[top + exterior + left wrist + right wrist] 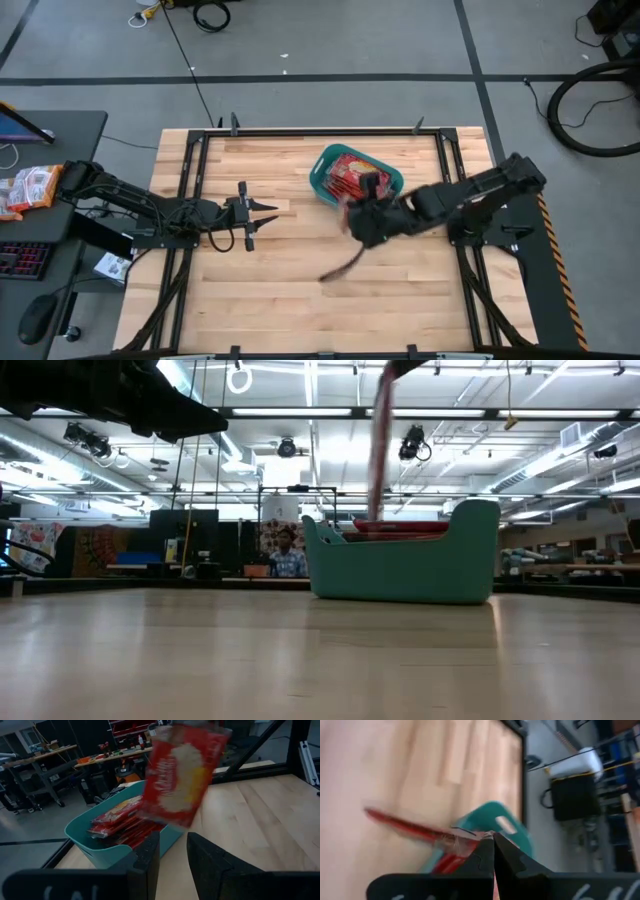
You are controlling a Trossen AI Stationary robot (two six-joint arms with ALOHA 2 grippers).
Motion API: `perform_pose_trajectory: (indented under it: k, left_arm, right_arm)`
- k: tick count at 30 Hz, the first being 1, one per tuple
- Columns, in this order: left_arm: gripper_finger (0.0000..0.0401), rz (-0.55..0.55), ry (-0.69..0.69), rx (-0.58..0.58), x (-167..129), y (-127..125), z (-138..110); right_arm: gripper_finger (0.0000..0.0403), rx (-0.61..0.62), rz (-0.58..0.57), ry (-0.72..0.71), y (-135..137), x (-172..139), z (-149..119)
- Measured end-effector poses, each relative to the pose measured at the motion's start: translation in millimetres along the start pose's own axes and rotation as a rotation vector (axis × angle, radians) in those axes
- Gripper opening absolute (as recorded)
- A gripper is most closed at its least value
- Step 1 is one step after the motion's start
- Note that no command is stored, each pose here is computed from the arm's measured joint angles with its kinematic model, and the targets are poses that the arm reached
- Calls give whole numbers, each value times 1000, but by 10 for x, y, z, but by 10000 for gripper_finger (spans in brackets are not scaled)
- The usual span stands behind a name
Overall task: Sort popcorn bags into baskets
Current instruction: Put the red popcorn bag into the green bin
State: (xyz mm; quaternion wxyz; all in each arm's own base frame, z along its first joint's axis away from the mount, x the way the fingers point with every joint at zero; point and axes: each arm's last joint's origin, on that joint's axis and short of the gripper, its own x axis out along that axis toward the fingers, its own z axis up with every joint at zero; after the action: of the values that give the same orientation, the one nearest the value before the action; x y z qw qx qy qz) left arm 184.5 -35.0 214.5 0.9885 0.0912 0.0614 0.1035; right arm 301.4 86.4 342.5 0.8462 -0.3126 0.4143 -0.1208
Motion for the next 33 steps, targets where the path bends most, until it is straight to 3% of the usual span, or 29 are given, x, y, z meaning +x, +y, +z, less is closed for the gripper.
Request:
perform_pose_trajectory:
  k: [9, 18, 21, 26, 33]
  left_arm:
    - [102, 0, 0, 0, 0, 0, -1]
    - [102, 0, 4, 2, 0, 0, -5]
    - [102, -3, 26, 13, 0, -3, -27]
    - [102, -6, 45, 23, -1, -6, -48]
    - [102, -6, 45, 23, -1, -6, -48]
  right_arm:
    - [1, -85, -179, 15, -681, 430, -47]
    - [1, 19, -335, 8, -1392, 727, -263]
    - [1, 51, -267, 63, -1460, 797, -418]
    - [1, 97, -87, 234, -1336, 818, -653]
    - [1, 105, 12, 434, -1085, 673, -777]
